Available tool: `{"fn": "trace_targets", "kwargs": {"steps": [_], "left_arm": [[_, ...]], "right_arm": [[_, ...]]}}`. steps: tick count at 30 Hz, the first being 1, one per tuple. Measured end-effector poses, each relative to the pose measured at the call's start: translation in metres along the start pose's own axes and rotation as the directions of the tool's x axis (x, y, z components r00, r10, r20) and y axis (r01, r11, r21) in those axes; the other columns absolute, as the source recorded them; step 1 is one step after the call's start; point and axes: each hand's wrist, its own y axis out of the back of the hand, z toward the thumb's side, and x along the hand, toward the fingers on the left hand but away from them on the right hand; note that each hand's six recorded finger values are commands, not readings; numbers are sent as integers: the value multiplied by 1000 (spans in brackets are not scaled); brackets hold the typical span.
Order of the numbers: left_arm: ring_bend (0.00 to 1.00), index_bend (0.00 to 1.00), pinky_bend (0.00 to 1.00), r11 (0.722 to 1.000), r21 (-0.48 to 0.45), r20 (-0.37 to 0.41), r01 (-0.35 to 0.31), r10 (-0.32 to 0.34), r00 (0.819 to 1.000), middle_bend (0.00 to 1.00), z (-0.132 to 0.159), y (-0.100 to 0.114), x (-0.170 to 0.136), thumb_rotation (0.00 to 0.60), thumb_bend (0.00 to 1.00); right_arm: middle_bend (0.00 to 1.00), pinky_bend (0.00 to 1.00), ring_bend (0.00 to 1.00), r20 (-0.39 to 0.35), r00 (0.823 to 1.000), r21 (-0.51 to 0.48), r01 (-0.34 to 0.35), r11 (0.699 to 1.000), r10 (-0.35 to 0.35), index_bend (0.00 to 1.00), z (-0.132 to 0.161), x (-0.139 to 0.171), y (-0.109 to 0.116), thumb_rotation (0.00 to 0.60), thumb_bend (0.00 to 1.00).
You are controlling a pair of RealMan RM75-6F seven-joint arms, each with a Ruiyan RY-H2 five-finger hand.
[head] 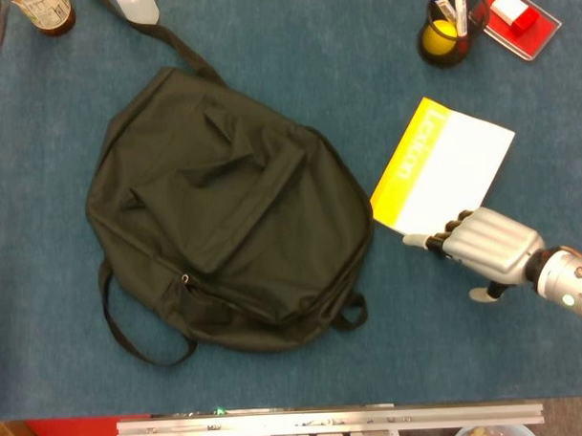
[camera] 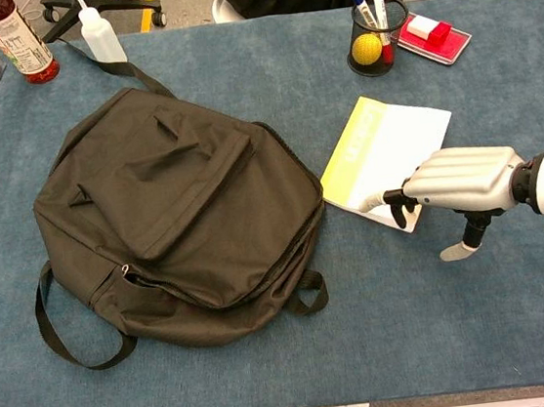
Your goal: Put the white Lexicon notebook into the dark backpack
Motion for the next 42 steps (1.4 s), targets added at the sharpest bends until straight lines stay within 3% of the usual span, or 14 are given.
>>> {"fn": "trace_targets", "kwargs": {"steps": [9, 13, 17, 23, 31, 37, 42], "left_arm": [[267, 227, 285, 1000, 2, -17, -5, 5, 1000, 286, -5, 2, -3, 600, 272], [267, 227, 285, 1000, 1, -18, 0, 0, 1000, 286, -7, 0, -5, 600, 272], [267, 227, 285, 1000, -2, -15, 1, -1, 1000, 286, -6, 0, -4, 600, 272], [267, 227, 285, 1000, -9, -4, 4, -4, 1000, 286, -4, -1, -2, 600, 272], [267, 227, 285, 1000, -10, -7, 9, -9, 1000, 286, -5, -3, -1, 600, 272], [267, 227, 285, 1000, -9, 11, 10, -9, 1000, 286, 0, -3, 0, 600, 272], [267, 227, 285, 1000, -8, 11, -1, 1, 1000, 286, 1, 0, -2, 600, 272]], "right_arm": [[388, 302, 313, -152, 988, -18, -12, 1000, 9, 108, 42, -9, 1, 600, 168], [390, 302, 313, -153, 988, -10, -24, 1000, 22, 108, 42, -14, -2, 600, 168], [395, 302, 313, -108, 994, -8, -16, 1000, 15, 108, 27, -12, -2, 600, 167], [395, 302, 313, 16, 1000, -20, -2, 1000, 2, 108, -12, 2, -2, 600, 168], [395, 302, 313, 228, 974, -62, 24, 998, -9, 115, -79, 33, 2, 600, 168], [395, 302, 313, 249, 964, -127, 130, 983, -95, 119, -85, 37, 28, 600, 166], [395, 302, 313, 210, 969, -142, 163, 976, -131, 132, -77, 21, 50, 600, 166]]}}
